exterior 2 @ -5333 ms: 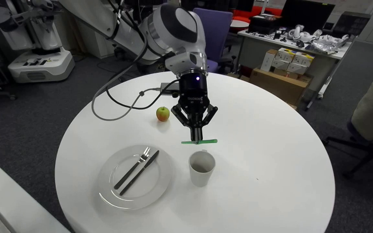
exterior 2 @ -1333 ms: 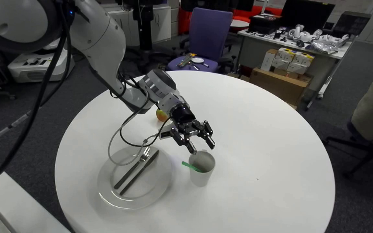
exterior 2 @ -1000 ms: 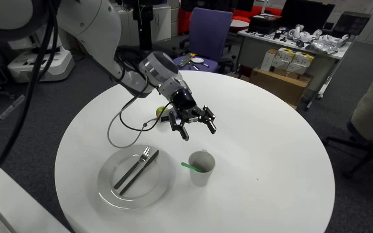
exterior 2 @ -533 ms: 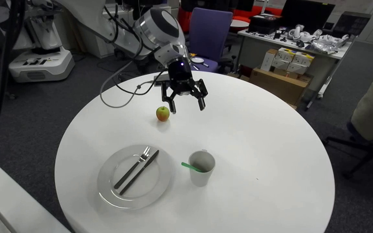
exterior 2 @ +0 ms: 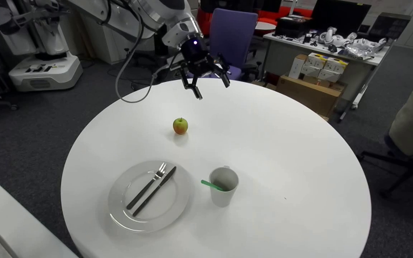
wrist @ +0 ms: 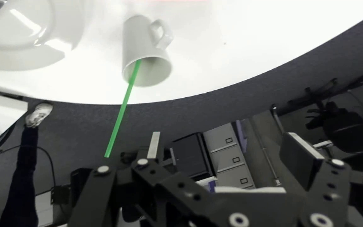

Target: Put the green straw into the mug

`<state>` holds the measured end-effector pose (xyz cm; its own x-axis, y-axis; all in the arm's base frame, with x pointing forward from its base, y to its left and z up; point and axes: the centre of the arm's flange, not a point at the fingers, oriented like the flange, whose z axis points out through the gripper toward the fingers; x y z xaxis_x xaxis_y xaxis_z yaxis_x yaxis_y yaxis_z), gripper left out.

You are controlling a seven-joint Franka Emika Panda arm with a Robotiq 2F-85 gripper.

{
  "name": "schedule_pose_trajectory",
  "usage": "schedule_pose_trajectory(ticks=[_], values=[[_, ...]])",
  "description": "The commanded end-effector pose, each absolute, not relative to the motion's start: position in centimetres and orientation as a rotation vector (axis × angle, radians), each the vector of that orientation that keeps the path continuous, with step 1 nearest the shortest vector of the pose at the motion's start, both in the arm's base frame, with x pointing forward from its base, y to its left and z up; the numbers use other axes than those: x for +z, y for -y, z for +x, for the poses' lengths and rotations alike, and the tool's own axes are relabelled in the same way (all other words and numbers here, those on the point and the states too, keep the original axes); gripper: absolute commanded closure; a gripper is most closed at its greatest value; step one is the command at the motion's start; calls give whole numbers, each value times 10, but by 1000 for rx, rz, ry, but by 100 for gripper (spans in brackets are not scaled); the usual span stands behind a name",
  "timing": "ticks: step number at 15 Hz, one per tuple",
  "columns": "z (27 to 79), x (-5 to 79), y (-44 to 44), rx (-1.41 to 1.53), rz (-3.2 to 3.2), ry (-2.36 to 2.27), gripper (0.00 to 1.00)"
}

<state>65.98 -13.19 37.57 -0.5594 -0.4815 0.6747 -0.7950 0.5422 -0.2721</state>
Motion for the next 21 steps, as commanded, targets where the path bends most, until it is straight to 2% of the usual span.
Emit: schedule_pose_trajectory(ticks=[1, 7, 14, 21], values=[[632, 404, 124, 860, 1016, 2438, 0], [632, 411, 161, 590, 905, 2767, 0], [628, 431, 188, 801, 1026, 3103, 0], [633, 404, 217, 179, 779, 3393, 0]])
